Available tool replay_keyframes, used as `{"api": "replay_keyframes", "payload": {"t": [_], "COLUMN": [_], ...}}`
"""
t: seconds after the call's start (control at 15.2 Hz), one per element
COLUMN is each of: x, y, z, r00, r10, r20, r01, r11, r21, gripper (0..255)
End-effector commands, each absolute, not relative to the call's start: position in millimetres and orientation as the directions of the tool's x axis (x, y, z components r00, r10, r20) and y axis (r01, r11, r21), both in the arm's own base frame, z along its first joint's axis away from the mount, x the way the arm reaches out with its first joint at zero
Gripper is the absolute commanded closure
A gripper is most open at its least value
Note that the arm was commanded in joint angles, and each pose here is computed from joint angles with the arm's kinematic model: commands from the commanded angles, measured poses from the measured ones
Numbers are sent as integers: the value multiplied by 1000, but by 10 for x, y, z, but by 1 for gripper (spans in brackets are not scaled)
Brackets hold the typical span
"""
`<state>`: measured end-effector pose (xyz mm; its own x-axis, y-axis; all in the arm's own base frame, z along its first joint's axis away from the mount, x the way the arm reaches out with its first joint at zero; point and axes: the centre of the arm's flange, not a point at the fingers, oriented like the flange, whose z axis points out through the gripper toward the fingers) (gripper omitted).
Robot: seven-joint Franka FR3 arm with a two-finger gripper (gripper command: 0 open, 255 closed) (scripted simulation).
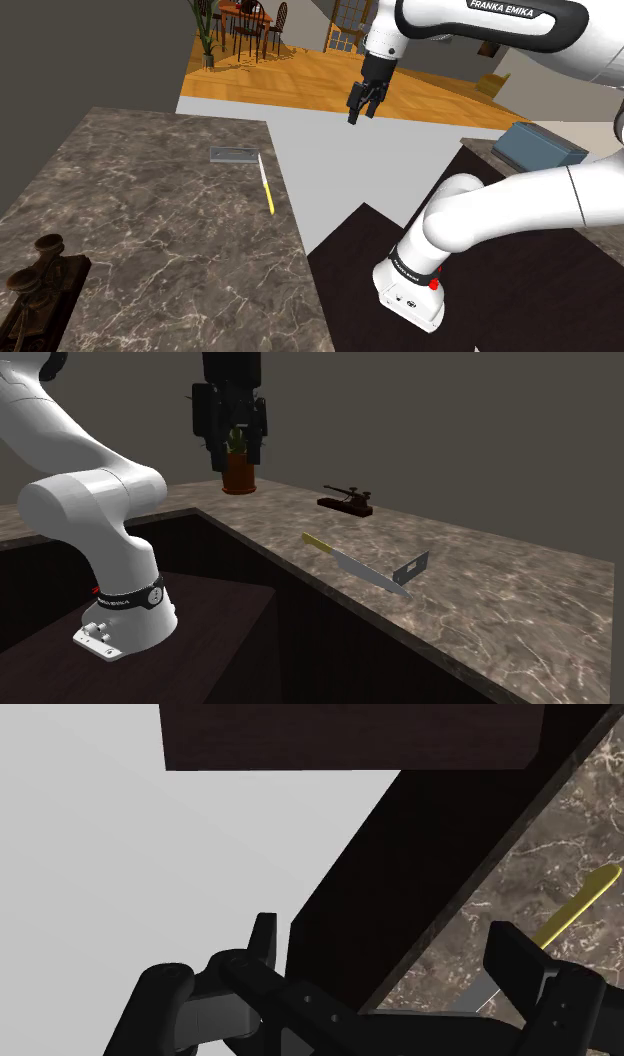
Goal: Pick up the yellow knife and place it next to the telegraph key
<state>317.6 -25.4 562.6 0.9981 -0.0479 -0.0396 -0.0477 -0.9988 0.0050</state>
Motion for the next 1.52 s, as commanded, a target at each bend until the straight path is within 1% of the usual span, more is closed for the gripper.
{"api": "replay_keyframes", "payload": {"t": [0.0,0.73,1.45], "x": [3176,3761,4575], "y": [-254,658,1384], "z": [5626,4688,3758], "r00": [998,951,836], "r10": [-48,-309,-548], "r20": [-40,-30,-22], "r01": [-48,-309,-548], "r11": [-999,-951,-836], "r21": [5,3,-2], "gripper": [0,0,0]}}
